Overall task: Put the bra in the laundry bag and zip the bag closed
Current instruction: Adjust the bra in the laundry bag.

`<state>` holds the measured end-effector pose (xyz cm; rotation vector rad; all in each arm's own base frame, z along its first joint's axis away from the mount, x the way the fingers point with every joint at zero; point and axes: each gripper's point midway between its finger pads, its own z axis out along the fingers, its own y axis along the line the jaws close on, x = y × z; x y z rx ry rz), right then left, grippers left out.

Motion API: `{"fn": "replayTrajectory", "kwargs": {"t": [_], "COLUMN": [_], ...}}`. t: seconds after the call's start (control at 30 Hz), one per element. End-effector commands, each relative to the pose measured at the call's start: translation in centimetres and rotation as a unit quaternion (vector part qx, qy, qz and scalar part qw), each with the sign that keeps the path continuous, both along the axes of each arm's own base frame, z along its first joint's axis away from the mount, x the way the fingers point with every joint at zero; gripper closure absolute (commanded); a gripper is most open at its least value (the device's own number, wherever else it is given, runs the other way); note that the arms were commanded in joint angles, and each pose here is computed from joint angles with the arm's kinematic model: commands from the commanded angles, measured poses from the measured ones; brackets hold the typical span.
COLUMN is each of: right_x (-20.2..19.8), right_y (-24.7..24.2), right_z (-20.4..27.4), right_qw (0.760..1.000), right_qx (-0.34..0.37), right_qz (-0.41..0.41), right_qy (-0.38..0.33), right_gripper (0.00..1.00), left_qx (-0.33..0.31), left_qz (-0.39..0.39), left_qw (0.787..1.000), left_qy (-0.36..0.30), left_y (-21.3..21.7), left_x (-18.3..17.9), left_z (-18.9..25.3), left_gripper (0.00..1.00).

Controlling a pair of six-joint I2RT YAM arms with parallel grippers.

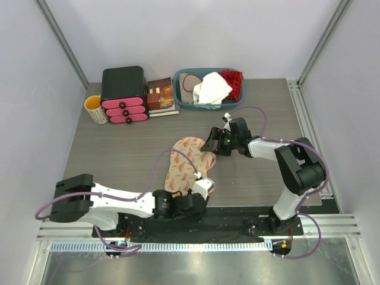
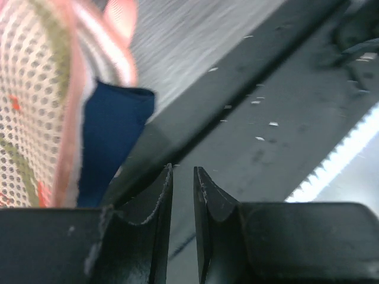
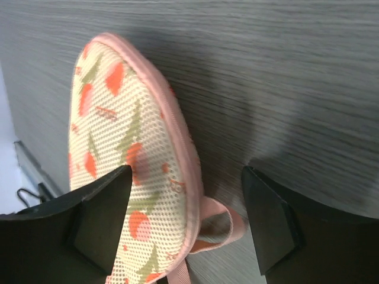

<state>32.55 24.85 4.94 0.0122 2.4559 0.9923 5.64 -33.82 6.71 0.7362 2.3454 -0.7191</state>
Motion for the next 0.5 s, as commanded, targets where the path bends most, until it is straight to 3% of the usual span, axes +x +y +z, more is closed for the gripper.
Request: {"fn": "replayTrajectory", "kwargs": {"t": [0.0, 0.13, 0.23, 0.27, 0.47], "right_x": [1.0, 0.8, 0.7, 0.4, -1.3], "right_y": [1.7, 2.4, 2.5, 2.3, -0.4], "right_z": [1.5, 2.3, 3.0, 2.8, 2.6], "right_qw": [0.997, 0.993, 0.988, 0.988, 0.990], "right_qx": [0.042, 0.109, 0.148, 0.151, 0.127], "right_qz": [0.051, 0.044, 0.036, 0.026, -0.050], "right_qy": [-0.036, -0.023, -0.030, -0.021, -0.024], "right_gripper": [0.21, 0.33, 0.48, 0.58, 0.75], "left_qx": [0.009, 0.058, 0.082, 0.089, 0.134], "left_qz": [0.087, 0.138, 0.179, 0.193, 0.273], "left_qw": [0.996, 0.988, 0.980, 0.977, 0.951], "left_qy": [-0.017, -0.030, -0.027, -0.027, -0.061], "left_y": [0.6, 3.3, 5.3, 5.9, 10.5], "left_x": [2.1, 3.5, 4.9, 5.4, 9.4], "left_z": [-1.0, -2.4, -3.2, -3.4, -2.2], "left_gripper": [0.79, 0.78, 0.77, 0.77, 0.74]}}
